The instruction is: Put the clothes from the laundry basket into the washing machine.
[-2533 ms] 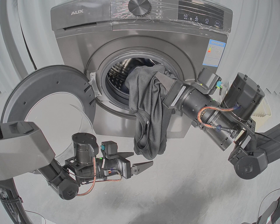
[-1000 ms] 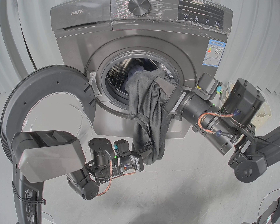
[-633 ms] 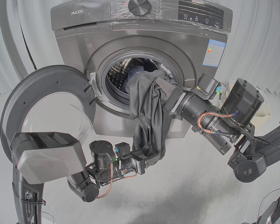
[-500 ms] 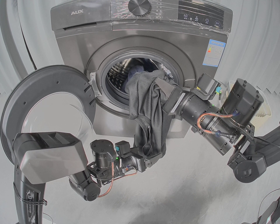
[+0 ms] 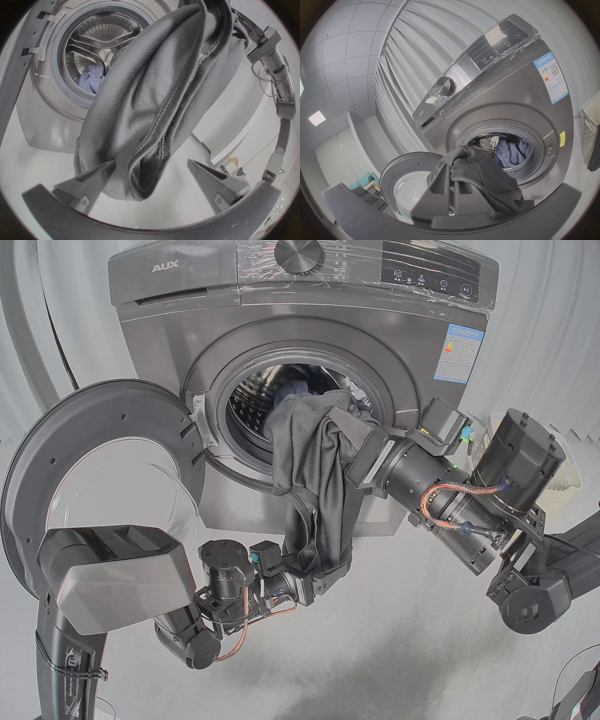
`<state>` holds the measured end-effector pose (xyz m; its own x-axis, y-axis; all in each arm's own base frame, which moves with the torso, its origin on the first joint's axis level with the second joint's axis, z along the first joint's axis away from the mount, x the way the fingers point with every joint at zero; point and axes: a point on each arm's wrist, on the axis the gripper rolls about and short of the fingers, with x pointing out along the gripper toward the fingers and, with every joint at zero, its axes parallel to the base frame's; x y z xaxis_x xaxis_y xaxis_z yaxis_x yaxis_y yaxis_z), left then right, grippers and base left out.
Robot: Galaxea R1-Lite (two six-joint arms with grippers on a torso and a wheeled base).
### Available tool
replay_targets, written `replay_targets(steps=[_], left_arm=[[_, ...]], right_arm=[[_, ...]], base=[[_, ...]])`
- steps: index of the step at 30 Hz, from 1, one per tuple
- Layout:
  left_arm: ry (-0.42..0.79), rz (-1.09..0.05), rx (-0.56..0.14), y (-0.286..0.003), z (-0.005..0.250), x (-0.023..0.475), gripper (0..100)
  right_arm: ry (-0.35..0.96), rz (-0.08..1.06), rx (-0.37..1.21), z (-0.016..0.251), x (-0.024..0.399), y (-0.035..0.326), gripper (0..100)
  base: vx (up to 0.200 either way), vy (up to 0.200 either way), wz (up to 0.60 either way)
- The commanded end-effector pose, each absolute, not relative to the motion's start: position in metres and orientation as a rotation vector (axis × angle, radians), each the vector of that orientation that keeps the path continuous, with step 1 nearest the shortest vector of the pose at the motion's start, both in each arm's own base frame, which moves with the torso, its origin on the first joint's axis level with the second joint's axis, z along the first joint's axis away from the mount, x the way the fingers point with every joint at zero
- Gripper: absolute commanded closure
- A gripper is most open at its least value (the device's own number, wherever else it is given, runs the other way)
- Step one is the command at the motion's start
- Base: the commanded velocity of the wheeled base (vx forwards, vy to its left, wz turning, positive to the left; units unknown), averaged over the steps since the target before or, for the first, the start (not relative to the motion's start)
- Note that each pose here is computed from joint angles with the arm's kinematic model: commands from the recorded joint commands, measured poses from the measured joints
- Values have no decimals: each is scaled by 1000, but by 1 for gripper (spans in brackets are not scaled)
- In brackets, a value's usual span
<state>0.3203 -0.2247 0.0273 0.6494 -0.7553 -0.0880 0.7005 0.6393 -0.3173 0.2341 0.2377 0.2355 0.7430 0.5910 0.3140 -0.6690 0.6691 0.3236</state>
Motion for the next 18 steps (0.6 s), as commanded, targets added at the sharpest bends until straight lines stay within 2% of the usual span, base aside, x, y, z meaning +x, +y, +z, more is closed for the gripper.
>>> replay_targets(steps=[1,10,15,18], left_arm=[[211,-839,-268,-226,27,322,100],[183,-820,-266,-226,29,319,100],[161,-826,-245,-218,41,307,100],[163,-839,-207,-204,55,286,100]], right_arm=[[-191,715,433,236,234,238,100],[-194,705,426,235,236,236,100],[-196,689,423,235,240,232,100],[-200,659,415,234,246,224,100]], base=[[0,0,0],[0,0,0],[0,0,0],[0,0,0]])
